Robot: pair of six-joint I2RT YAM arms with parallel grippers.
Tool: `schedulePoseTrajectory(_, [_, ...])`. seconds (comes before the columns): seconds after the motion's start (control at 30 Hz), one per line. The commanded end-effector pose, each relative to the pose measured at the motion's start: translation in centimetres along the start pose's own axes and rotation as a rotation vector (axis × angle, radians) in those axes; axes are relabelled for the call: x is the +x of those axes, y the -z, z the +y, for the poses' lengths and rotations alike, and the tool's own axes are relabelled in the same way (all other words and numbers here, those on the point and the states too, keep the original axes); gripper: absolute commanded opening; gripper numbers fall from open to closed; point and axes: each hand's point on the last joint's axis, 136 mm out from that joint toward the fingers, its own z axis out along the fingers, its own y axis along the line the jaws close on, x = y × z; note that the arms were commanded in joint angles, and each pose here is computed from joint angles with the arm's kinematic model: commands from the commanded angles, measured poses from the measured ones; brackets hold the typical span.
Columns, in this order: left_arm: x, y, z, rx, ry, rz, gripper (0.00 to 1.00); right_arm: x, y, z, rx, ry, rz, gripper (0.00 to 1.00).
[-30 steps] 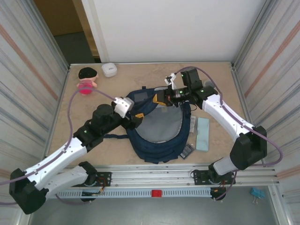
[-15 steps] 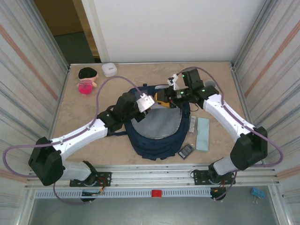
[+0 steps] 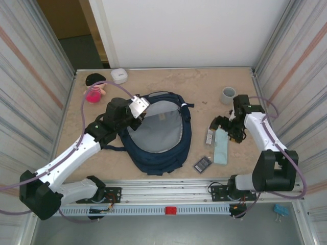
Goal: Pack books, pencil case, and school supplies into a backpack
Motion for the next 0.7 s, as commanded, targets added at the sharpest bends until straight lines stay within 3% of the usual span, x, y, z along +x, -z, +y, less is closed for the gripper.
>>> schedulePoseTrajectory(0.0, [-3.1, 1.3, 1.1, -0.008, 0.055, -0.12, 0.0, 0.8, -1.3, -1.7, 0.09, 0.01, 0.035, 0.99])
schedulePoseTrajectory(0.27, [-2.7, 0.8, 1.2, -0.003, 0.068, -0.117, 0.0, 1.1, -4.9, -3.2, 0.165, 0.009, 0.128, 0.99])
schedulePoseTrajectory(0.5, [-2.8, 0.8, 1.2, 0.001, 0.085, -0.12, 0.0, -0.4, -4.9, -5.9, 0.303, -0.015, 0.087, 0.9])
schedulePoseTrajectory(0.67, [-3.0, 0.8, 1.2, 0.001, 0.09, -0.127, 0.0, -0.8, -5.6, -5.4, 0.249, -0.011, 0.102, 0.91])
